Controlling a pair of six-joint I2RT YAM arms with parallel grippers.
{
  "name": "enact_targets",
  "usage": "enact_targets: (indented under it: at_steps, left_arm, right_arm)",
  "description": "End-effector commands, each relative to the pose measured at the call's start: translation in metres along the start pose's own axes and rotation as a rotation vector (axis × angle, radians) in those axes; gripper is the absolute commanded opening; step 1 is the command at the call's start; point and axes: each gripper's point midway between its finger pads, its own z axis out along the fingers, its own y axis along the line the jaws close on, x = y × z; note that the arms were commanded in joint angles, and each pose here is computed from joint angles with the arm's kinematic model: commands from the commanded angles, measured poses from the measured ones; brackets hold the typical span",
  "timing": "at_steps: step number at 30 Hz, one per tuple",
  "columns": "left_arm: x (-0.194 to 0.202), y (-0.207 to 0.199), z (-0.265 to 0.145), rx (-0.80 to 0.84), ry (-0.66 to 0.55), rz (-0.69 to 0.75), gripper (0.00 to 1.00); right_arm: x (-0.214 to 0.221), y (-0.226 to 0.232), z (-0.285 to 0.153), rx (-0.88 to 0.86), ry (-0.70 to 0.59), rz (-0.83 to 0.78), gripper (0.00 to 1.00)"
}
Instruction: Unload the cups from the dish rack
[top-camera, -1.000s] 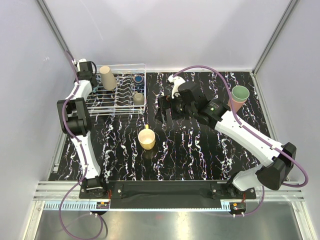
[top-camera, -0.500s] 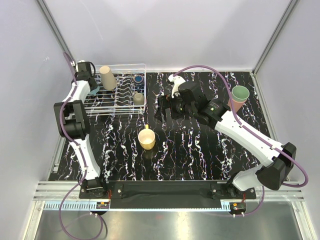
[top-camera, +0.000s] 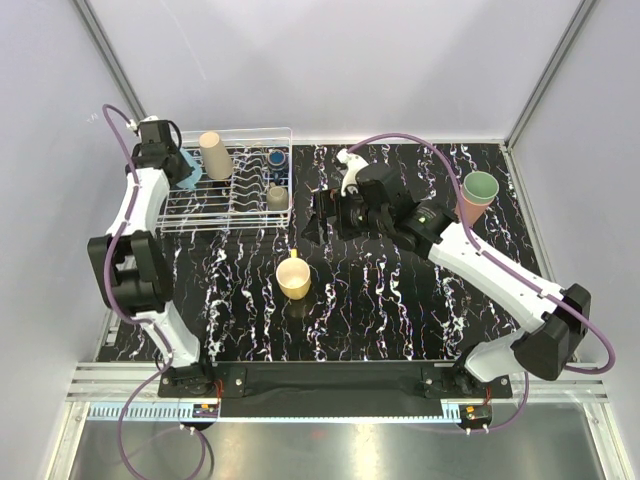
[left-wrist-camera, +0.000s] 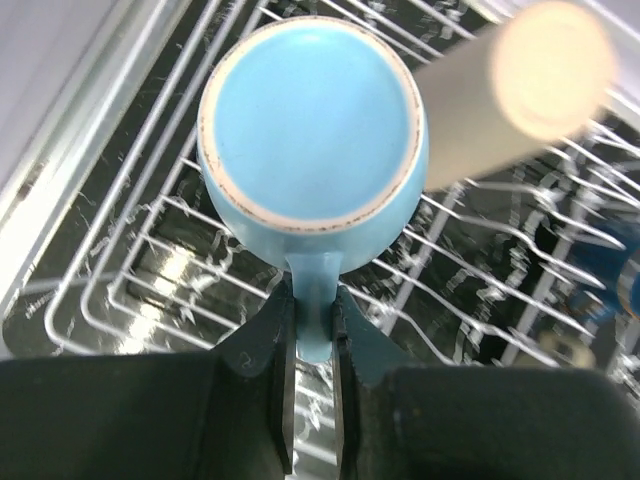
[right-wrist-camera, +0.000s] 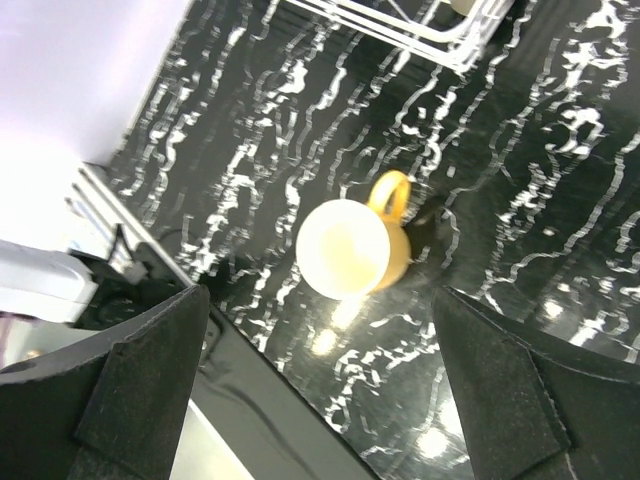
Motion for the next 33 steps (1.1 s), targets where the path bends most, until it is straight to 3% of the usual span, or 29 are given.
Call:
enact_targets:
  at_steps: [1,9,18,27,33]
  left_arm:
    - [-0.041,-0.038,-0.064,0.166,-0.146,-0.052,0.00]
    - [-0.034,-0.080,-0.142,0.467,-0.159,-0.132,0.00]
    - [-0.009,-0.150,-0.217,0.867,-0.064,-0.237,0.00]
    - [0.029,-0.186,-0.260,1.075,0.058,-0.283,0.00]
    - [0.048,-0.198,-0.281,1.185,0.122,-0.316,0.00]
  right_arm:
    - [-0.030,0.024,0.001,-0.094,-0.078,0.043,1.00]
    - [-0.065,0.016,0.018,-0.109,-0.182,0.169,1.00]
    - [-0.102,-0.012,0.029,-0.178,-0.313,0.337,0.99]
    - [-0.124,-0.012,0.044,-0.299,-0.418,0.357,0.96]
    - [-0.126,-0.015,0.061,-0.323,-0.420,0.375,0.94]
